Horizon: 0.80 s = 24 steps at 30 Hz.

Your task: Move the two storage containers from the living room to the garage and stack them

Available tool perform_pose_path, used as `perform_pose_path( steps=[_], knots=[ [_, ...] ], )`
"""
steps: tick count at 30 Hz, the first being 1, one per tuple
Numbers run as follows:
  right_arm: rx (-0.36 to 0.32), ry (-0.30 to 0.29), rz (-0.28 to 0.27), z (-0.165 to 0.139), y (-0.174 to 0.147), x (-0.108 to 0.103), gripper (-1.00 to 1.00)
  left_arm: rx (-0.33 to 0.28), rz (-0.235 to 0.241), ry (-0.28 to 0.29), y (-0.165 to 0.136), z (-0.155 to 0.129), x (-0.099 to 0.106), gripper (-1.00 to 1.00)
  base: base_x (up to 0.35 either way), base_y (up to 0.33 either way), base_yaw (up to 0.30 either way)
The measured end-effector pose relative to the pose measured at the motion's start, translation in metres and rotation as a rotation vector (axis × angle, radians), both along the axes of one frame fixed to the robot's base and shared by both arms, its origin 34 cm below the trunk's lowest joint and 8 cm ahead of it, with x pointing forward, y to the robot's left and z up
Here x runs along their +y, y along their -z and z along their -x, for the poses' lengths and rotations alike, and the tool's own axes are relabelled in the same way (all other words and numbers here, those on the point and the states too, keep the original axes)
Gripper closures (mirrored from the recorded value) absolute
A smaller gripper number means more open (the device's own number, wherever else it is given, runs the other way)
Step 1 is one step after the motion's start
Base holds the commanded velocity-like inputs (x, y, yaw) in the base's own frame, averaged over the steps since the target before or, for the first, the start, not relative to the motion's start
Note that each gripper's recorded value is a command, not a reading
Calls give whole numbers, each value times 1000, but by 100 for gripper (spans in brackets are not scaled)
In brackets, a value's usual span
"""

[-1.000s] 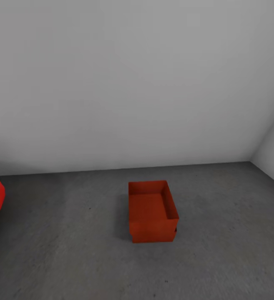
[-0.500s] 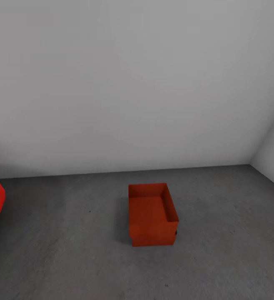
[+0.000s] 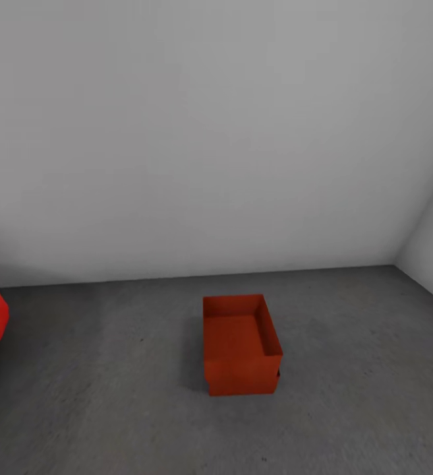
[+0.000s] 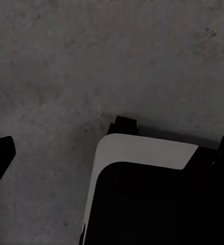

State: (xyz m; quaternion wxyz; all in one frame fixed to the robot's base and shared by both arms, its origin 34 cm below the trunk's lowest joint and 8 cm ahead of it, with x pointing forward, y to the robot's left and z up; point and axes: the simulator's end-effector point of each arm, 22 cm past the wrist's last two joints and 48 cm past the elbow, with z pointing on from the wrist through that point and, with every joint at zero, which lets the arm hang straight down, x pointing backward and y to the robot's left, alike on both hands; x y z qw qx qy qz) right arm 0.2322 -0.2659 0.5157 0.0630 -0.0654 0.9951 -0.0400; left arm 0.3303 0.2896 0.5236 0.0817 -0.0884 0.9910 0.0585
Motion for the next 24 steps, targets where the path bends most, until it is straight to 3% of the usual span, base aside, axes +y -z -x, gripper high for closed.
perform_pose_path(
  steps=[15,24],
  knots=[
    [-24,-2,1,-10,-2,-1,-100,-31,1,-4,-5,-11,-1,-100,0,0,0],
    [-40,-1,0,-15,-4,0,-100,-48,25,-10,-7,-16,-13,-100,0,0,0]
  ],
)
